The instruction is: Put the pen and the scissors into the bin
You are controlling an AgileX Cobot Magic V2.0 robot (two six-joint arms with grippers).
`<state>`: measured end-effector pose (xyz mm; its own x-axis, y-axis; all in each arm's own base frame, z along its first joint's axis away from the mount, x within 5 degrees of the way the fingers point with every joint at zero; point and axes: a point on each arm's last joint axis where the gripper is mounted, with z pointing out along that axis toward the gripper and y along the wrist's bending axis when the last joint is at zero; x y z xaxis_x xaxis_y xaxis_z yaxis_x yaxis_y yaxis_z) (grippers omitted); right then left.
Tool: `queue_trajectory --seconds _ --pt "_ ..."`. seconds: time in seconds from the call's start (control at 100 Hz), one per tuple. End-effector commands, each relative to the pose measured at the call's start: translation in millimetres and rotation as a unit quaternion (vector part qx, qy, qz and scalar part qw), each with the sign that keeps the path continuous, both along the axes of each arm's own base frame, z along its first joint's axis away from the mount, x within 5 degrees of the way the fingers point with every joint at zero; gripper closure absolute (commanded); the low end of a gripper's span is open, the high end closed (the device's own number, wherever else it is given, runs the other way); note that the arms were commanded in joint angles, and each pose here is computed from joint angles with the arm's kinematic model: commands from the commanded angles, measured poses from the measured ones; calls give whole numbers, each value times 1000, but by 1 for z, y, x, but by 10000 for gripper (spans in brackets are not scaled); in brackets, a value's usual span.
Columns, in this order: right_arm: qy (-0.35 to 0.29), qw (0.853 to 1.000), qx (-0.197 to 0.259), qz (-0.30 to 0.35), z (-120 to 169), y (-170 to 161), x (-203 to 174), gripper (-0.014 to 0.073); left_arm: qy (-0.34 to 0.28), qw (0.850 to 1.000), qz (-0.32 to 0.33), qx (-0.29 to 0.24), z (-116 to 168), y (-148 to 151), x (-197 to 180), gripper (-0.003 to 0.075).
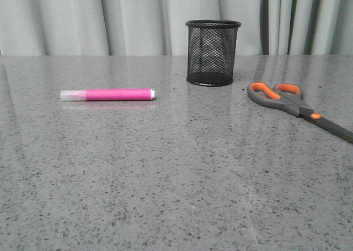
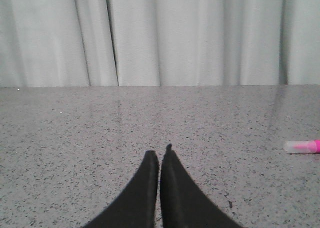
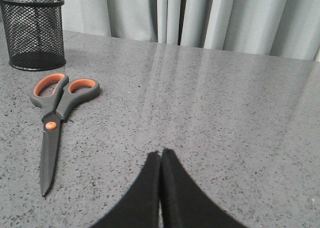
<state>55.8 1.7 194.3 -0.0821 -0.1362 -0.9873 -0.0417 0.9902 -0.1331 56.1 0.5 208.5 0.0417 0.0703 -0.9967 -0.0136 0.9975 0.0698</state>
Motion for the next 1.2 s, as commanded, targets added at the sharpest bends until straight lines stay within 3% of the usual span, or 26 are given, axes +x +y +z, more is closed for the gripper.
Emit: queue_trajectory --seconds 0.0,1.1,1.19 --pt "-41 999 -2 -2 4 0 -1 671 -27 1000 -3 -5 -7 0 -1 739" --pt "-71 997 -1 -2 9 0 -1 671 -27 1000 -3 -5 -7 0 -1 739" --pt "-81 997 3 -2 11 0 -1 671 -28 999 -4 -29 -7 0 -1 739"
